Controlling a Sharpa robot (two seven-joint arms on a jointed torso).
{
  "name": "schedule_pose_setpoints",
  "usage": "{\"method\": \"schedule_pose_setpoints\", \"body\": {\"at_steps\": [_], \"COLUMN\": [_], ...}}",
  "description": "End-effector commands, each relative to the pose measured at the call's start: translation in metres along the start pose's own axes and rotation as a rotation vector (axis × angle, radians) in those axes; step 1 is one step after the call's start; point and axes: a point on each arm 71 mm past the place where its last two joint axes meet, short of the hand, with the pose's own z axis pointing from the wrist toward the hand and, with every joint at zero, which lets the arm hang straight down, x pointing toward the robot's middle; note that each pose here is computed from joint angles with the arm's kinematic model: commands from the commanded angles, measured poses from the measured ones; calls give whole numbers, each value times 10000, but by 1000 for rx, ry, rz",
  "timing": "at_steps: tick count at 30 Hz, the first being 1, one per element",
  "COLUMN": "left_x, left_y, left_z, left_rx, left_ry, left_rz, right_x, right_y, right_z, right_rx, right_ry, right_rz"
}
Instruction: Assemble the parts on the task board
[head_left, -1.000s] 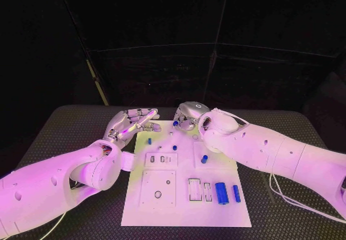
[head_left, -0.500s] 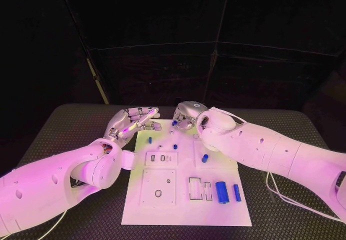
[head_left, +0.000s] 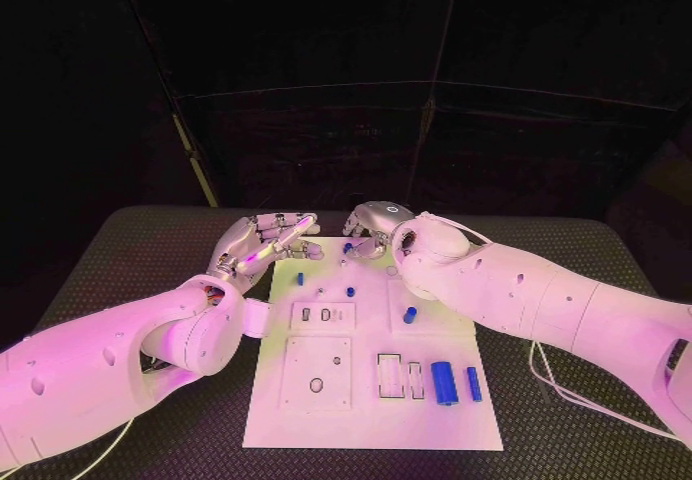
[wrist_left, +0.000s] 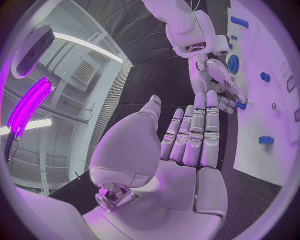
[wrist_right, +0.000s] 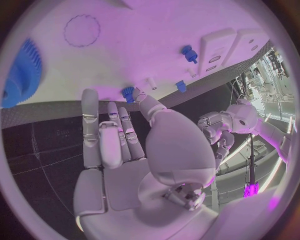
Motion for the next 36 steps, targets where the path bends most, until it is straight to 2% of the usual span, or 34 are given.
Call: {"method": "schedule_pose_setpoints", "body": {"at_steps": [1,8,13,16,21,27,36], "left_x": [8,-29,-50,-59,-59,-60,-53], "left_y": [-17,-21,-24,-24,-17,-8,1], "left_z": [6,-4,-13,-14,-8,0,11], "left_rx": [9,9,8,8,6,4,2], "left_ry": [13,6,3,2,3,2,4], "left_rz": [-1,4,6,7,6,3,0], "right_x": [-95,-238,-360,-466,-503,-473,-379], "right_y": [18,-156,-451,-707,-980,-1091,-1062], "right_z": [-36,-279,-536,-673,-817,-866,-785], "right_rx": [-35,-41,15,92,184,236,249], "right_ry": [-78,-126,-133,-114,-45,31,112], "right_rz": [21,60,145,221,275,279,242]}}
